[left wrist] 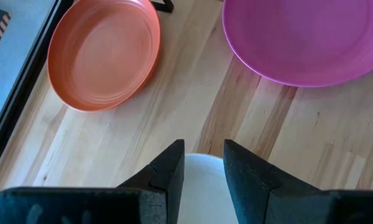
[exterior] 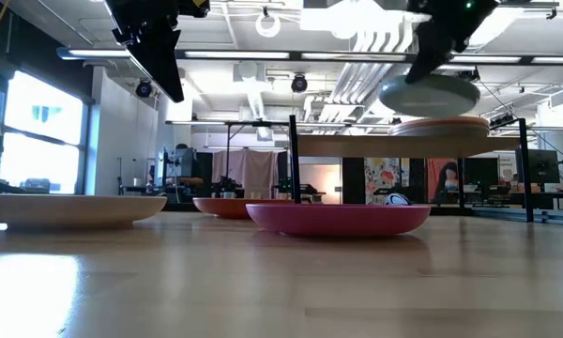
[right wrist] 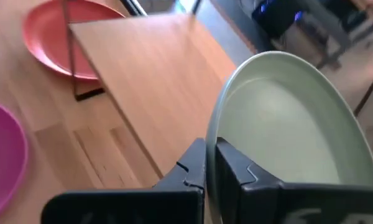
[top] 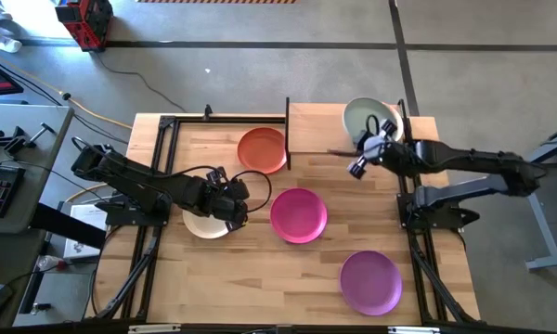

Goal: Place and stack plates onto a shelf
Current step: Stack the light blue plate on top of the peach plate on the shelf

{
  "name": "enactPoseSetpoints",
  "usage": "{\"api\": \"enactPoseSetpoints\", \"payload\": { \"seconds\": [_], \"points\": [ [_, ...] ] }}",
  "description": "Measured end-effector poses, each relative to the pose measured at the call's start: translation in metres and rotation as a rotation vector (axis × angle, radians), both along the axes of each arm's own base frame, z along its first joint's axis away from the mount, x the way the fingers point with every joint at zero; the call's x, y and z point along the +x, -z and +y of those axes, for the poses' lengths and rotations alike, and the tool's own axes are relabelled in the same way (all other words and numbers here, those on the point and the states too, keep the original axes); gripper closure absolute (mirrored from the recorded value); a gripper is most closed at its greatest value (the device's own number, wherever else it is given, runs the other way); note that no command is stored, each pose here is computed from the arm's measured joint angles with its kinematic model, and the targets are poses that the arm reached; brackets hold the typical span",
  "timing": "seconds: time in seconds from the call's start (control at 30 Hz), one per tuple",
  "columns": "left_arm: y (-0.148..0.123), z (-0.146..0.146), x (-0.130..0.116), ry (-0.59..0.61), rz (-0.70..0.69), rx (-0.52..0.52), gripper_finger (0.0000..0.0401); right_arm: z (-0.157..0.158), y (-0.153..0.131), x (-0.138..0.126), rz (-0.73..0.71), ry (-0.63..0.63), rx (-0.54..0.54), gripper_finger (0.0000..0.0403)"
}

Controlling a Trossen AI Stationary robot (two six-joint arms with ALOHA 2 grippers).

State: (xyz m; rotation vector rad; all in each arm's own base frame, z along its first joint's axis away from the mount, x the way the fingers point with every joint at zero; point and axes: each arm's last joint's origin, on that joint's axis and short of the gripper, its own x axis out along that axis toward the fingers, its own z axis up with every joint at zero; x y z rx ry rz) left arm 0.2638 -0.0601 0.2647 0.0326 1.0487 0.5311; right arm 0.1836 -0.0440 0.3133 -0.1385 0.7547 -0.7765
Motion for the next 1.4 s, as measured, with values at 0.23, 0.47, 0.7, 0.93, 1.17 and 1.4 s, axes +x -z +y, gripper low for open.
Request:
{"api": "enactPoseSetpoints", "payload": {
  "seconds": [0.23,0.47,0.7,0.93,1.17,1.4],
  "points": [
    [0.0,0.0,0.0,0.0,0.0,0.0,0.0301,-0.024,0.002,-0.007,-0.007,0.096,0.056,0.0403],
    [0.0,0.0,0.0,0.0,0.0,0.0,0.0301,-0.039,0.004,-0.013,0.039,0.073,0.104,0.0403],
    [0.0,0.0,0.0,0.0,0.0,0.0,0.0301,-0.049,0.007,-0.021,0.063,0.107,0.143,0.0403],
    [0.0,0.0,0.0,0.0,0.0,0.0,0.0301,-0.055,0.009,-0.027,0.069,0.124,0.194,0.0403],
    [0.0,0.0,0.0,0.0,0.0,0.0,0.0301,-0.054,0.009,-0.025,0.075,0.058,0.218,0.0403],
    [0.0,0.0,0.0,0.0,0.0,0.001,0.0301,-0.053,0.011,-0.023,0.061,0.006,0.268,0.0403]
  ]
}}
